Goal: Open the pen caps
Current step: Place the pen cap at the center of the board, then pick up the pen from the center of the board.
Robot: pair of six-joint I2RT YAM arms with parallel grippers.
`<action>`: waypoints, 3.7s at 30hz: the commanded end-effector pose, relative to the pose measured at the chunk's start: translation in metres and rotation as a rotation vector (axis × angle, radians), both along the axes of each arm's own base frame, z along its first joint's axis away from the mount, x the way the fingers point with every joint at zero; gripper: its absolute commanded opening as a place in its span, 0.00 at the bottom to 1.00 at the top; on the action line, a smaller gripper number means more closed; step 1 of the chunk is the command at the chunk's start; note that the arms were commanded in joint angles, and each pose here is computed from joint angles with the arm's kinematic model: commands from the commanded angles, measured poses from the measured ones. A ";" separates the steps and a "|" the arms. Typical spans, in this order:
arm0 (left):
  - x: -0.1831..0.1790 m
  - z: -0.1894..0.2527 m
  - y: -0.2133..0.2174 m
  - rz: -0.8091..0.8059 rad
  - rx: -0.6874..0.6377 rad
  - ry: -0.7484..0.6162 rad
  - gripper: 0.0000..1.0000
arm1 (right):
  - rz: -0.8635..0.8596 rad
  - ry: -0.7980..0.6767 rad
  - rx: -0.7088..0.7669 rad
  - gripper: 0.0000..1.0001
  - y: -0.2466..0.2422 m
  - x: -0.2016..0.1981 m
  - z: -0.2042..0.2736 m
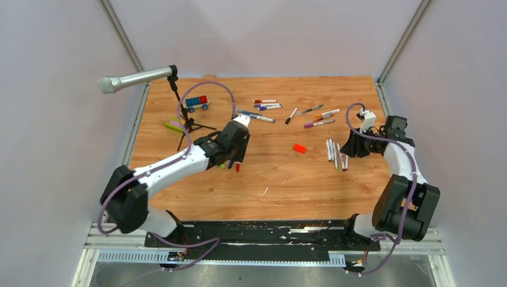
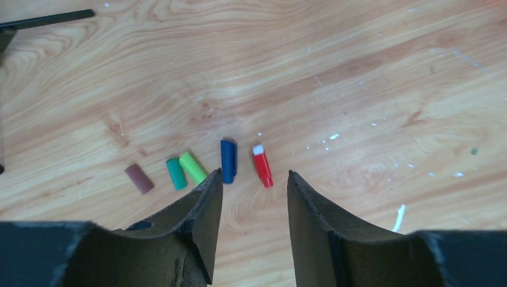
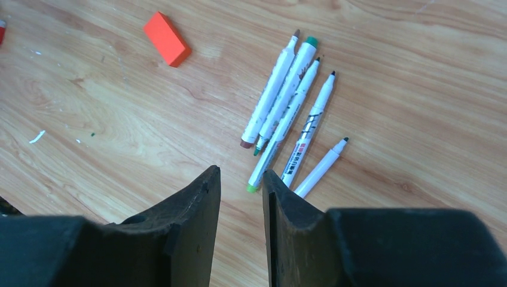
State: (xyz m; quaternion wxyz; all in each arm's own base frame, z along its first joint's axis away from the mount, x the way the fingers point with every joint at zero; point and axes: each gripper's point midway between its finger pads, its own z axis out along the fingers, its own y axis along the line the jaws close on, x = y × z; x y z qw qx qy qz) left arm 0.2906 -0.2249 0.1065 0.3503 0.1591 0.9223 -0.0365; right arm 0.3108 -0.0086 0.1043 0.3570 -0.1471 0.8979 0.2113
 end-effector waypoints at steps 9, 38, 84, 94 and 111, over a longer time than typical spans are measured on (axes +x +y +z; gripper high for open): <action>-0.032 0.063 0.035 0.029 -0.266 -0.263 0.88 | 0.059 -0.150 0.083 0.33 0.014 0.031 0.056; -0.046 0.059 0.050 0.087 -0.307 -0.255 0.93 | -0.027 0.073 0.024 0.41 0.085 0.203 0.042; -0.038 0.048 0.056 0.098 -0.221 -0.256 0.93 | -0.703 0.049 -0.297 0.38 0.099 0.272 -0.051; -0.039 0.048 0.056 0.098 -0.221 -0.253 0.93 | -0.712 0.087 -0.290 0.38 0.101 0.265 -0.063; -0.040 0.054 0.057 0.101 -0.237 -0.261 0.93 | -0.707 0.128 -0.296 0.33 0.101 0.252 -0.079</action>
